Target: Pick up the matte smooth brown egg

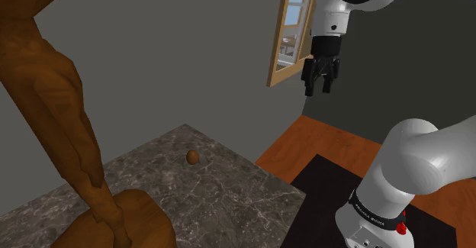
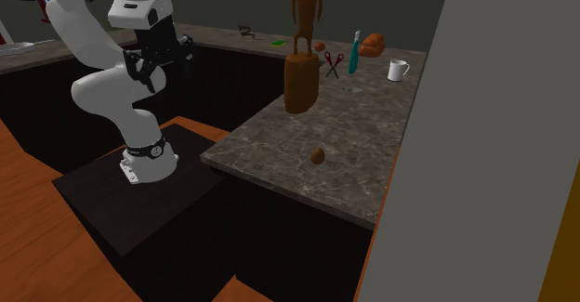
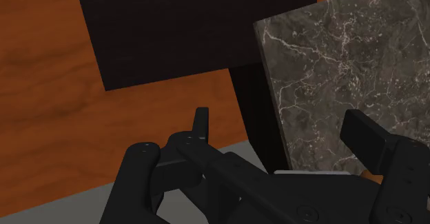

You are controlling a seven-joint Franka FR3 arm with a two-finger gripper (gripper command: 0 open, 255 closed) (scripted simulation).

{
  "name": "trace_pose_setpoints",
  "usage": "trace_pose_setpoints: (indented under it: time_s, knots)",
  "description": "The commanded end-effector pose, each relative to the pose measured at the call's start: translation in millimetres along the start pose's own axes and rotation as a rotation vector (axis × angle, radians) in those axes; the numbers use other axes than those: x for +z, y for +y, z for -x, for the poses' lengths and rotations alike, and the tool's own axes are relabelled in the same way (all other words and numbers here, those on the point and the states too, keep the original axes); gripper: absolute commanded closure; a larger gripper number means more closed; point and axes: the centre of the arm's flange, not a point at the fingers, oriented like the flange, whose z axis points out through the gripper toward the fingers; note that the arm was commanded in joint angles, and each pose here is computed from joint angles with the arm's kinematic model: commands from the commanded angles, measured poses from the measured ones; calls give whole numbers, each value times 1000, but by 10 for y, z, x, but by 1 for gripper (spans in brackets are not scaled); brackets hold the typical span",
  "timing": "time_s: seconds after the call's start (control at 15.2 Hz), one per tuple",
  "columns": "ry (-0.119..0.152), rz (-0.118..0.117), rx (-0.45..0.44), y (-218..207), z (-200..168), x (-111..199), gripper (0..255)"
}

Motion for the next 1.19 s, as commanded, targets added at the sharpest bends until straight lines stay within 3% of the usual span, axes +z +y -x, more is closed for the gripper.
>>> trace_pose_setpoints:
  time_s: [0.0,1.12]
  knots:
    - [0,0,0,0,0,0,0]
    - [164,80,0,-1629,-991,1130,0]
